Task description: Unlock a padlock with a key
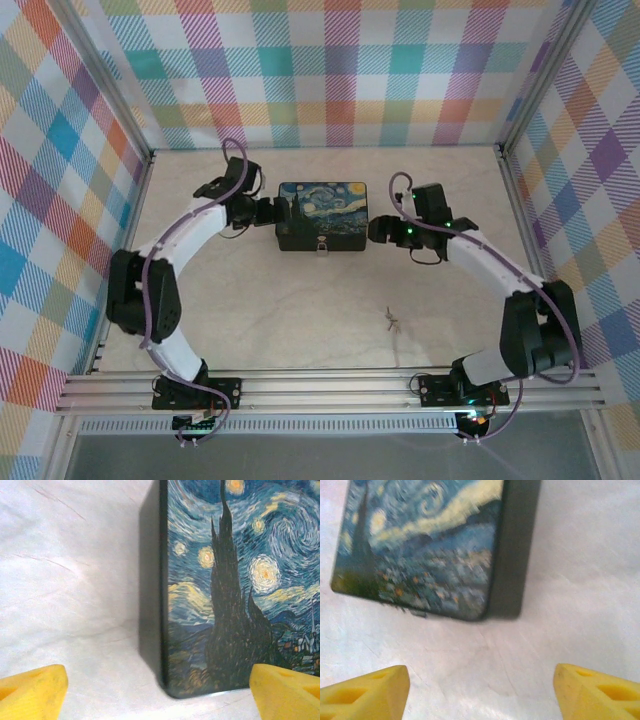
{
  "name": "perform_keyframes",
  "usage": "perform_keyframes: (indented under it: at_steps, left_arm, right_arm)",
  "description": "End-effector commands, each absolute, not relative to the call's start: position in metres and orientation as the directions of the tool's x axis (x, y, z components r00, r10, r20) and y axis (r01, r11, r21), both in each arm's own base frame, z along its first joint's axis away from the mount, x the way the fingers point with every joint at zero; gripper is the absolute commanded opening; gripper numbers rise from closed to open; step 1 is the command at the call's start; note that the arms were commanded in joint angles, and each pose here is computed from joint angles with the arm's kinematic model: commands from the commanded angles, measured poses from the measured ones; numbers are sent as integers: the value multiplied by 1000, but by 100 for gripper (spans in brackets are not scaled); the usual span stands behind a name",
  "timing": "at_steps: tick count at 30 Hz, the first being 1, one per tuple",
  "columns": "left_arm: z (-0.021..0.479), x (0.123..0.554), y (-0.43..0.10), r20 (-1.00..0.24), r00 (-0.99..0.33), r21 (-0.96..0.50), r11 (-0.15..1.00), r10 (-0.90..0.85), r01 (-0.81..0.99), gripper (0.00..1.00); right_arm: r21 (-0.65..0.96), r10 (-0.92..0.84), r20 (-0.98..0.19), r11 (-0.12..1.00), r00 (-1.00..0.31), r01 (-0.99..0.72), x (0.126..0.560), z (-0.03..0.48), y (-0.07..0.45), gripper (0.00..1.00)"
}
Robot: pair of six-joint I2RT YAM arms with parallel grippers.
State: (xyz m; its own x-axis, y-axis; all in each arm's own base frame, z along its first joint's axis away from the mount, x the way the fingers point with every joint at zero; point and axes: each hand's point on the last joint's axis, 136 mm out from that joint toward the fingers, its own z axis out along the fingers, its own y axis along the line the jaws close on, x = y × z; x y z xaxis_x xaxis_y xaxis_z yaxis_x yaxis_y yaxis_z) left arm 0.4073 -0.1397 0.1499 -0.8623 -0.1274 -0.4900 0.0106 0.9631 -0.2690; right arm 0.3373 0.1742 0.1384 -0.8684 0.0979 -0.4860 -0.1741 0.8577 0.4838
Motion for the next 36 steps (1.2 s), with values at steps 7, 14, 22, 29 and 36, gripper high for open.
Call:
perform_keyframes:
  at_steps: [7,14,22,29,36]
  left_arm:
    - [167,392,-83,-564,-780,-273,952,-272,-134,83]
    - [131,334,-137,-428,-873,-404,914,-233,-46,80]
    - [104,282,-156,-369,-902,-425,904,-225,-51,81]
    - [106,274,-152,-376,-902,-413,910,-212,-41,81]
    - [106,281,-156,-385,-898,-420,907,-211,-33,81]
  right_arm:
    - [507,153,-198,861,-968,32,239,68,152,47]
    - [475,172,-134,876,-976,89,206,44,147,40]
    - [452,128,-113,889,-985,64,195,32,153,35]
    - [402,102,-86,914,-991,60,187,24,151,32]
    - [376,62,-72,926,-995,30,187,15,159,30]
